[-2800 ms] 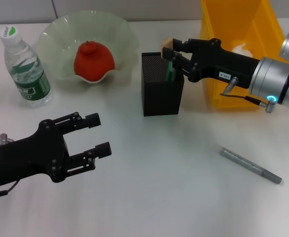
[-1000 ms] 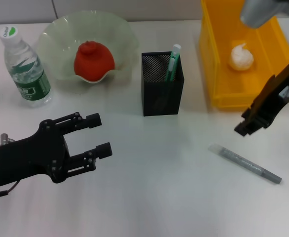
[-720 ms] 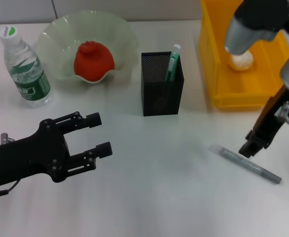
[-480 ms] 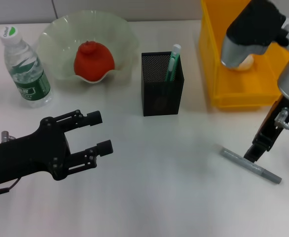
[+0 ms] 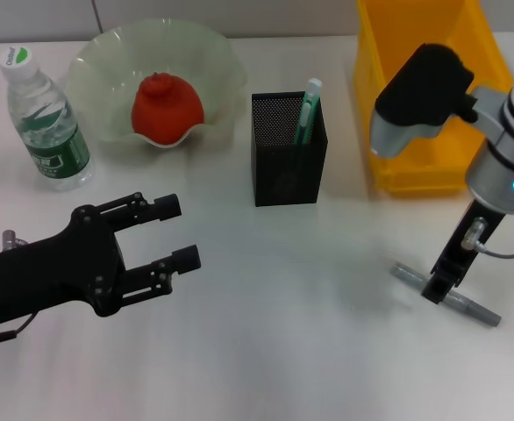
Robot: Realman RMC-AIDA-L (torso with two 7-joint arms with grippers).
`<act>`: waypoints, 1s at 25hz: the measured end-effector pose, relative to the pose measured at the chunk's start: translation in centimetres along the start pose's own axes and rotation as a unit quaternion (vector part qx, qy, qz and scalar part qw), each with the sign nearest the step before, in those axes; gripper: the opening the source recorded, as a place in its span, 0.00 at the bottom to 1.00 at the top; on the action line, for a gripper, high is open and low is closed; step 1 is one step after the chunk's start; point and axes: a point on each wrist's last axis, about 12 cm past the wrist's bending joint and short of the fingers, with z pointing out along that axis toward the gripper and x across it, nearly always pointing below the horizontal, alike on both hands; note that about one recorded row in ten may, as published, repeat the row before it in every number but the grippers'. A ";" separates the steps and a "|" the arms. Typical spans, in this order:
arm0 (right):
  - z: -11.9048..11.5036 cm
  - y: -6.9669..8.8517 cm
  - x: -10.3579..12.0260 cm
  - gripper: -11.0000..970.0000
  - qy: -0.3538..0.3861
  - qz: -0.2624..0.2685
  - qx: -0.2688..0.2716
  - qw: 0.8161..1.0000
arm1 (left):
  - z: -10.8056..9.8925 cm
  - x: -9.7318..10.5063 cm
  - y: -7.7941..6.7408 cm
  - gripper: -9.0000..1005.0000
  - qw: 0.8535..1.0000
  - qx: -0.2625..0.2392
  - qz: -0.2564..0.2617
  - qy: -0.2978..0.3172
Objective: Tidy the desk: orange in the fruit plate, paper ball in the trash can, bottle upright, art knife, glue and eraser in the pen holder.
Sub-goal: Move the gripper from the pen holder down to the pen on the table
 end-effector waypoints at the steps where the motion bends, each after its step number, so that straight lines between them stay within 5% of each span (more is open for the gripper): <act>1: 0.2 0.1 -0.1 0.56 0.000 -0.001 -0.001 1.000 | 0.0 0.0 0.0 0.70 1.000 -0.001 0.000 0.000; 9: 1.3 0.1 -0.3 0.55 -0.005 0.002 -0.010 1.000 | 0.0 0.0 0.1 0.70 1.000 -0.003 0.002 0.000; 25: 1.8 0.1 -0.2 0.38 -0.001 0.003 -0.017 1.000 | 0.1 0.0 0.1 0.70 1.000 -0.003 0.006 0.000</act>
